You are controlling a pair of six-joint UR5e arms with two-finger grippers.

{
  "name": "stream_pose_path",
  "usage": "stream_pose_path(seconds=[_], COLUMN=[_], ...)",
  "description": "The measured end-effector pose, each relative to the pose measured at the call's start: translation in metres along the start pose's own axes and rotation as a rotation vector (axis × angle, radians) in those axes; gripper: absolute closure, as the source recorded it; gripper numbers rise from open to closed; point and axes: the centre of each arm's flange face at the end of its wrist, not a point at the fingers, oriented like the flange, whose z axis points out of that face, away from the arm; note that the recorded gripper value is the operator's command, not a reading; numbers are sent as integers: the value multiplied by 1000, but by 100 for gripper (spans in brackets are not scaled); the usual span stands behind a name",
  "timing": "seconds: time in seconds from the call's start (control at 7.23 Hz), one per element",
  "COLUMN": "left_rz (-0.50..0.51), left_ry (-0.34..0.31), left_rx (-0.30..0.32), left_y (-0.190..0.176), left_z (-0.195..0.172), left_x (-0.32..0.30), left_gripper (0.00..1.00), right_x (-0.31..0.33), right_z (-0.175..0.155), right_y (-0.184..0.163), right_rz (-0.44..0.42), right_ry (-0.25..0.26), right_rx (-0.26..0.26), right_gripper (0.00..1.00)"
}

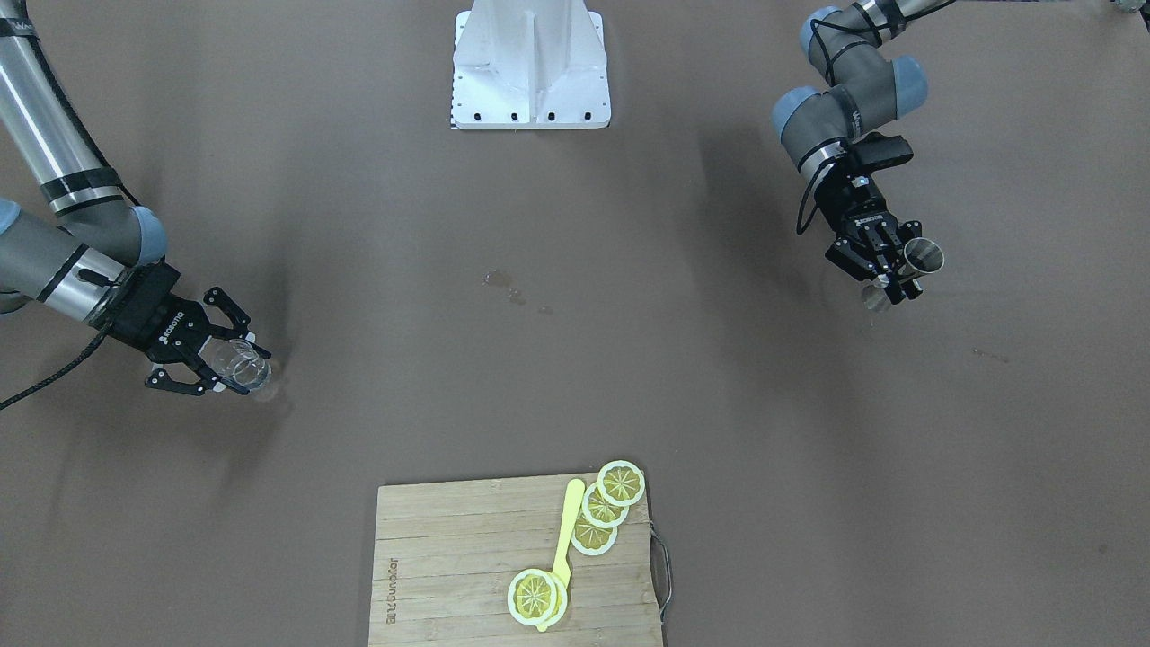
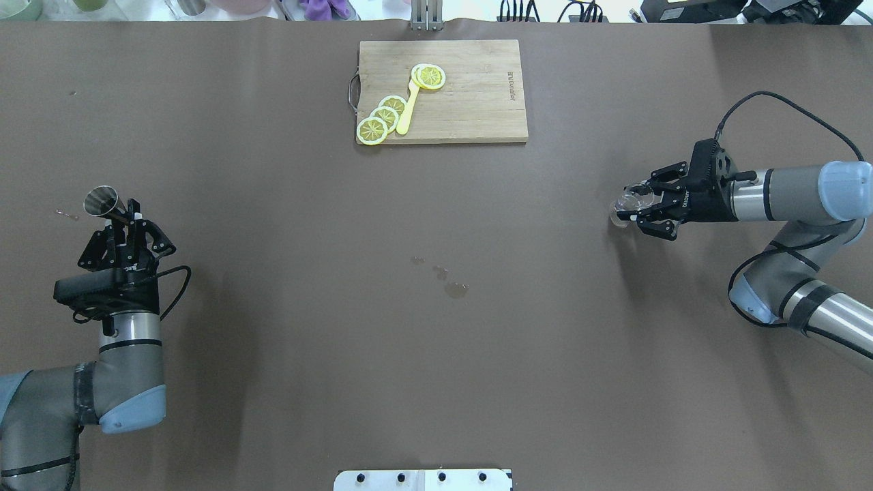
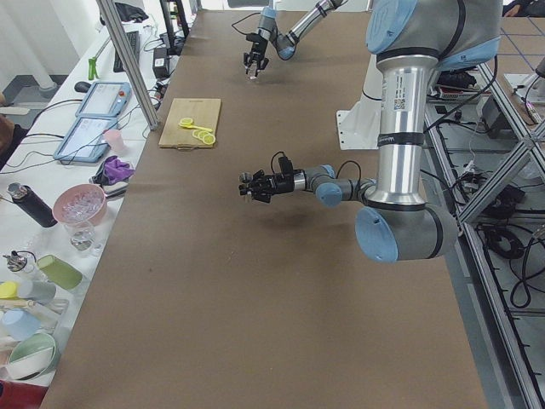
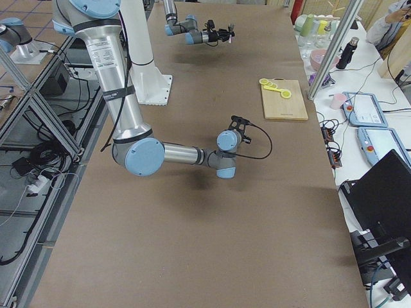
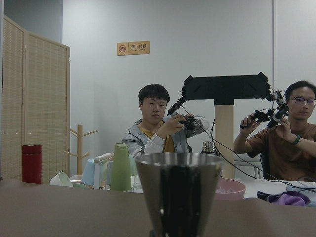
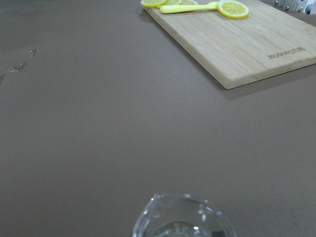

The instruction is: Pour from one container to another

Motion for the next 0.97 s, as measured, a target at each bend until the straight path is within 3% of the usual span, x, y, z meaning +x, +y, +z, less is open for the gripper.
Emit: stream_pose_path(seconds=[0.42, 0.55, 0.69, 0.83, 0.97], left_rz=[-5, 5, 19, 27, 17], left_ry=[31, 34, 35, 38, 45], left_rx=[50, 56, 59, 58, 52], left_y=[17, 18, 19, 20, 23], left_z=[-5, -5, -4, -5, -9], left_x=[-12, -20, -32, -42, -47], left_gripper=[100, 100, 100, 100, 100], right_x=[-4, -5, -6, -7, -7], right_z=[5, 7, 8, 9, 10], right_y=[7, 9, 9, 9, 9], right_rz=[6, 7, 6, 5, 4], right_ry=[-6, -7, -5, -2, 1], right_rx=[-12, -15, -14, -12, -12], right_gripper=[100, 67, 49, 21, 1])
